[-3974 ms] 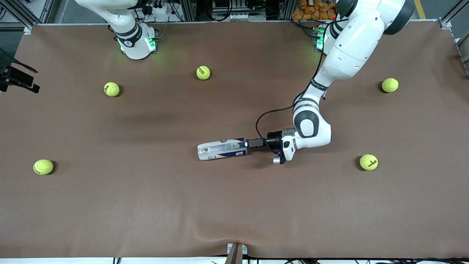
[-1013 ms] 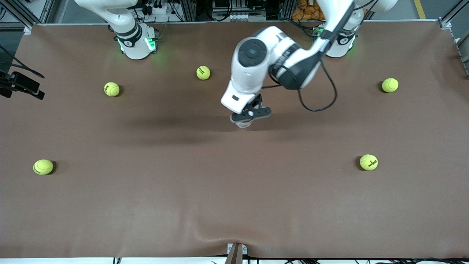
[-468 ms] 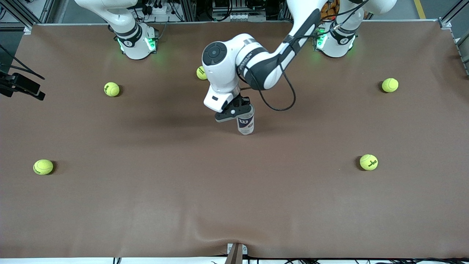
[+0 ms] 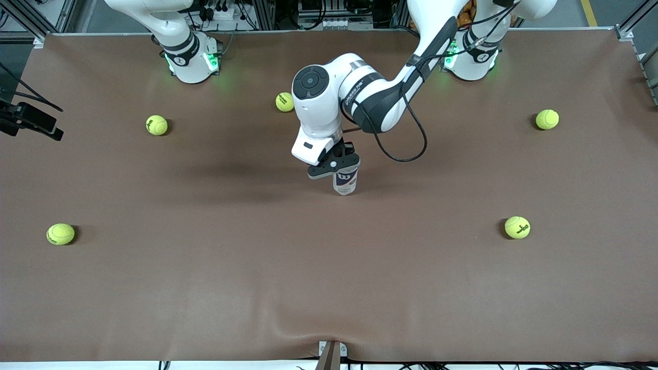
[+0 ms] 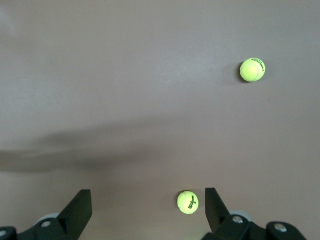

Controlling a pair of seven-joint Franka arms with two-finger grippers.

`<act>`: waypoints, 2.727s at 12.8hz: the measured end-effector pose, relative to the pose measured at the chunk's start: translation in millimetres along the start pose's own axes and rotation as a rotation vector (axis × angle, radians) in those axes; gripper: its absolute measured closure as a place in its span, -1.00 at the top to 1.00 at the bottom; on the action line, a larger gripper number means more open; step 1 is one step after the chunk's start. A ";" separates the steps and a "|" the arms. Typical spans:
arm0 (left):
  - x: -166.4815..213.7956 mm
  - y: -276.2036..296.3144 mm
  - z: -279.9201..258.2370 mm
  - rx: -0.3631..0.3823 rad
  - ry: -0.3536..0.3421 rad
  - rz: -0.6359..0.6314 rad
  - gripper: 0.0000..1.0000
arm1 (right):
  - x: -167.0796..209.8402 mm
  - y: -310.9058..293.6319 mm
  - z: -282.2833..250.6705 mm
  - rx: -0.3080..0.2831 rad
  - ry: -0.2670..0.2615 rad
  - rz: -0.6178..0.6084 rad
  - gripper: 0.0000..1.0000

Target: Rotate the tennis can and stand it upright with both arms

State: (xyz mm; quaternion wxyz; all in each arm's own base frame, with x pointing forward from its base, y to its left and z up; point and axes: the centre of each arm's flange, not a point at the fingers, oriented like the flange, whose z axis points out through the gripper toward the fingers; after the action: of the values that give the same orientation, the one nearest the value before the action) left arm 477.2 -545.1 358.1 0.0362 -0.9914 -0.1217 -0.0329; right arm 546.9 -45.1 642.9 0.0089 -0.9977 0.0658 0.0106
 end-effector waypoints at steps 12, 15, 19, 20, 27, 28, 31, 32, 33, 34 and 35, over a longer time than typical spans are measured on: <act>17.3 -2.1 -29.9 -0.098 -0.028 -0.058 1.00 | -0.1 -0.2 0.1 0.000 -0.001 0.000 1.00; 45.2 -23.5 -77.4 -0.181 -0.044 -0.127 1.00 | -0.1 -0.2 0.1 0.000 -0.001 0.000 1.00; 81.7 -65.7 -132.9 -0.214 0.004 -0.158 1.00 | -0.1 -0.2 0.1 0.000 -0.001 0.000 1.00; 93.7 -79.9 -143.4 -0.213 0.015 -0.157 1.00 | -0.1 -0.2 0.1 0.000 -0.001 0.000 1.00; 174.7 -168.8 -161.8 -0.187 0.038 -0.244 1.00 | -0.1 -0.9 0.3 0.000 -0.001 -0.002 1.00; 187.2 -187.9 -164.3 -0.174 0.034 -0.240 1.00 | -0.1 -1.0 0.4 0.000 -0.002 -0.002 1.00; 224.4 -242.2 -161.9 -0.157 0.013 -0.202 1.00 | -0.1 -1.1 0.5 0.000 -0.002 -0.002 1.00; 235.1 -260.8 -159.8 -0.153 -0.004 -0.177 1.00 | -0.1 -1.0 0.5 0.000 -0.002 -0.002 1.00; 245.9 -281.1 -158.1 -0.151 -0.019 -0.142 1.00 | -0.1 -1.1 0.5 0.000 -0.002 -0.002 1.00; 255.0 -301.6 -157.1 -0.146 -0.034 -0.114 1.00 | -0.1 -1.1 0.5 0.000 -0.002 -0.002 1.00; 261.9 -320.7 -158.1 -0.140 -0.047 -0.094 1.00 | -0.1 -1.1 0.6 0.000 -0.002 -0.002 1.00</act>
State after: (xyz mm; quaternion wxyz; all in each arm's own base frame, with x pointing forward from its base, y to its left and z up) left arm 643.7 -184.8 555.4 -0.0378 -0.9851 -0.1665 -0.0199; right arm 546.9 -44.0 642.4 0.0089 -0.9978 0.0648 0.0117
